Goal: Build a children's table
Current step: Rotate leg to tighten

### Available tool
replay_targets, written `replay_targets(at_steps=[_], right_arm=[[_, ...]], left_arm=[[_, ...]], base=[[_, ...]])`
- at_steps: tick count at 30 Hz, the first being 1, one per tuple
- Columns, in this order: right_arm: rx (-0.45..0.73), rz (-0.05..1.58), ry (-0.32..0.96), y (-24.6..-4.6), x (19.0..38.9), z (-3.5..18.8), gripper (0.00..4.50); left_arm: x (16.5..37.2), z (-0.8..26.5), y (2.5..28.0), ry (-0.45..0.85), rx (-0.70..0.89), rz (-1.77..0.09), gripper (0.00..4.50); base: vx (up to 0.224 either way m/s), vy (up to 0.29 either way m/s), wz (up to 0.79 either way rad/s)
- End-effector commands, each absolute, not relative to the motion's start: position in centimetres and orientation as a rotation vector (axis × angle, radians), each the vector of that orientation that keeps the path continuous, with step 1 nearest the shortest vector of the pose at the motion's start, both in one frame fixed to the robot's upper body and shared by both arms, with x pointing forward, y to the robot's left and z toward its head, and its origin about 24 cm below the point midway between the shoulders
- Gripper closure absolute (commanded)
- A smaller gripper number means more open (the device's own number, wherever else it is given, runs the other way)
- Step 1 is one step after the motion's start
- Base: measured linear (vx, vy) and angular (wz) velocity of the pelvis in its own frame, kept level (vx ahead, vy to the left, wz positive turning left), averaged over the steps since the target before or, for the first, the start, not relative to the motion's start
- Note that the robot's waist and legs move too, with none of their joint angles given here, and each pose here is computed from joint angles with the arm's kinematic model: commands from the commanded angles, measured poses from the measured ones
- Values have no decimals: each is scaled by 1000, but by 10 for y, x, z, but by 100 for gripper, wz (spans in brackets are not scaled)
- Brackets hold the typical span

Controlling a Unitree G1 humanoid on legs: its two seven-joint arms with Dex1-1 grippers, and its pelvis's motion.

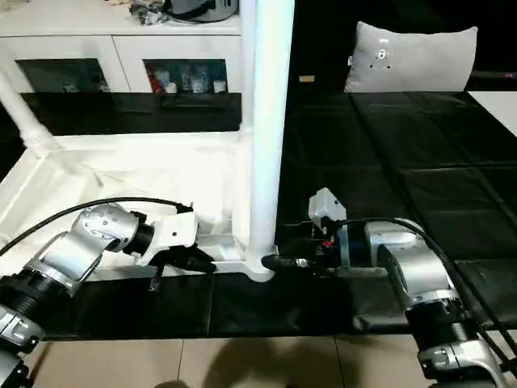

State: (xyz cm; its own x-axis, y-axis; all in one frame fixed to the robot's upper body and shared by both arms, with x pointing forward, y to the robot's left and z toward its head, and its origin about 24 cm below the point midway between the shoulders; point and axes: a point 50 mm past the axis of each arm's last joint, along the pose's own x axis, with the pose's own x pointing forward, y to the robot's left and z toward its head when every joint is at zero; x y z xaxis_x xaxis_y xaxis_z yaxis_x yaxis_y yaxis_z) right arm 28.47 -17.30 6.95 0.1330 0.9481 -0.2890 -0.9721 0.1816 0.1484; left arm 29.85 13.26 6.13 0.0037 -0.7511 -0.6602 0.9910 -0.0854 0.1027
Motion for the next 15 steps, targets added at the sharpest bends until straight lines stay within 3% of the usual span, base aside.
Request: replay_targets(at_steps=[1,10,11,15], right_arm=[[-90,1425,341,-168,287,70,165],[-101,1402,348,-165,292,65,224],[-99,1403,346,-164,293,65,246],[-90,1415,345,-162,293,63,256]], left_arm=[[291,52,128,530,743,-1639,450],[290,50,129,534,748,-1658,450],[290,50,130,535,749,-1659,450],[289,49,129,534,747,-1660,450]], base=[[0,0,0],[0,0,0],[0,0,0],[0,0,0]])
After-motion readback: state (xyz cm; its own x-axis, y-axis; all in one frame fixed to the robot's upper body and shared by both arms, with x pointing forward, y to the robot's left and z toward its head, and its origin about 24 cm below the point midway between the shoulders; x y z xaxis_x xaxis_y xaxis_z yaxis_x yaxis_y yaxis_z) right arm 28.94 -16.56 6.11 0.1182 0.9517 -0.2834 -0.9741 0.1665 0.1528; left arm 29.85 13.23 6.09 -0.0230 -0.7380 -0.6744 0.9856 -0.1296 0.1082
